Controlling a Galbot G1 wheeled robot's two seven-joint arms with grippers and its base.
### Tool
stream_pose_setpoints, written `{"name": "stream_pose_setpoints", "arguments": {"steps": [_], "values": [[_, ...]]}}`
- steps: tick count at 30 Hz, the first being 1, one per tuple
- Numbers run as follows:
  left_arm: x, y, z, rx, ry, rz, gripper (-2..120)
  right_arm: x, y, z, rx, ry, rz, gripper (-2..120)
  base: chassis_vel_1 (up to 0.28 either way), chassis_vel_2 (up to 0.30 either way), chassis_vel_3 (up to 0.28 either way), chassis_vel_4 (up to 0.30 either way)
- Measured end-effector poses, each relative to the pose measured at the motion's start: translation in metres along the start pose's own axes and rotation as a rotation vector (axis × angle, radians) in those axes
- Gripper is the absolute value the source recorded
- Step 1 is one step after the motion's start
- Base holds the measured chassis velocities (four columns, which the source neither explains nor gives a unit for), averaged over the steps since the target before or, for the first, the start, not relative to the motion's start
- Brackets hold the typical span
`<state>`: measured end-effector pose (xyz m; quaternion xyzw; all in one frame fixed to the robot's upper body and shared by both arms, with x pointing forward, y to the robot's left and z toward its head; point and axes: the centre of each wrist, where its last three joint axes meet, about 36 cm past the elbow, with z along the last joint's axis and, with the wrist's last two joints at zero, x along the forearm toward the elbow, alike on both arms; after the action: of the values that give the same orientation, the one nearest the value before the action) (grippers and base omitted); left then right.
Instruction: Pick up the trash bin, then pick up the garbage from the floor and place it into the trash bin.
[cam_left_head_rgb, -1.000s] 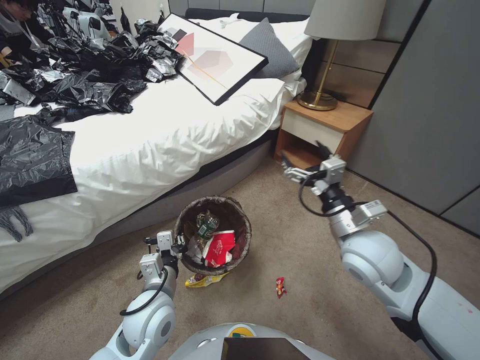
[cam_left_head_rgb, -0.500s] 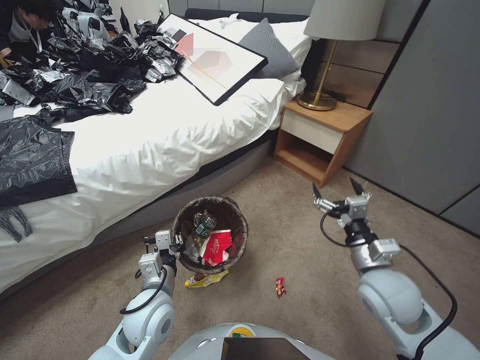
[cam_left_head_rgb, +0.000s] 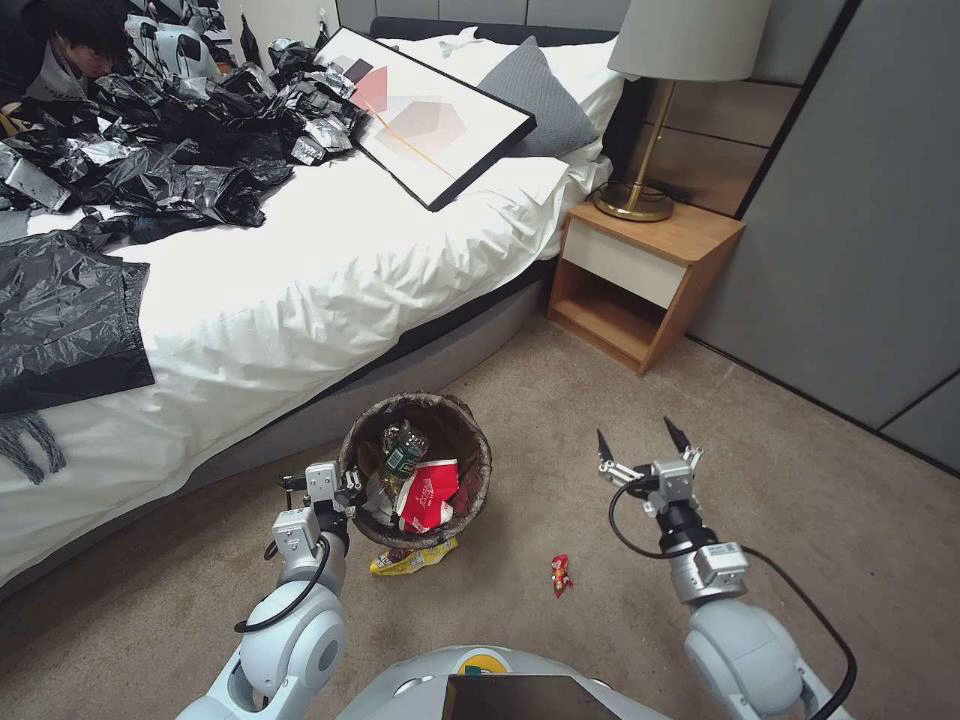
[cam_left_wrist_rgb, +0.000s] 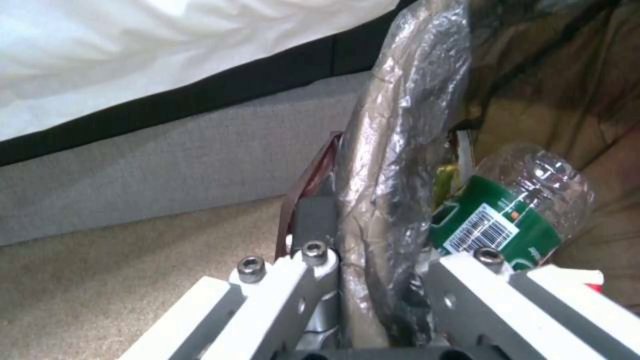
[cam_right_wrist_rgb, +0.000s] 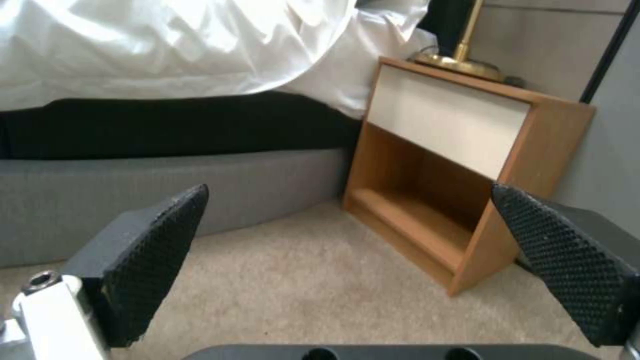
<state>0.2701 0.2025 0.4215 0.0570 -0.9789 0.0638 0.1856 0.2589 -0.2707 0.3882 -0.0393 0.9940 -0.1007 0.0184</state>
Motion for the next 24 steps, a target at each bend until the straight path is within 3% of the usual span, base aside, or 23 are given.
{"name": "stream_pose_setpoints", "arguments": {"steps": [8, 24], "values": [[0.0, -0.001, 0.0, 0.001, -0.002, 0.002, 4, 0.001, 0.002, 0.003, -0.006, 0.036, -0.009, 100, 0.0, 0.0, 0.0, 0.0], [0.0, 0.001, -0.004, 0.0, -0.012, -0.002, 4, -0.009, 0.024, 0.031, -0.082, 0.368, -0.099, 100, 0.0, 0.0, 0.0, 0.0]]}}
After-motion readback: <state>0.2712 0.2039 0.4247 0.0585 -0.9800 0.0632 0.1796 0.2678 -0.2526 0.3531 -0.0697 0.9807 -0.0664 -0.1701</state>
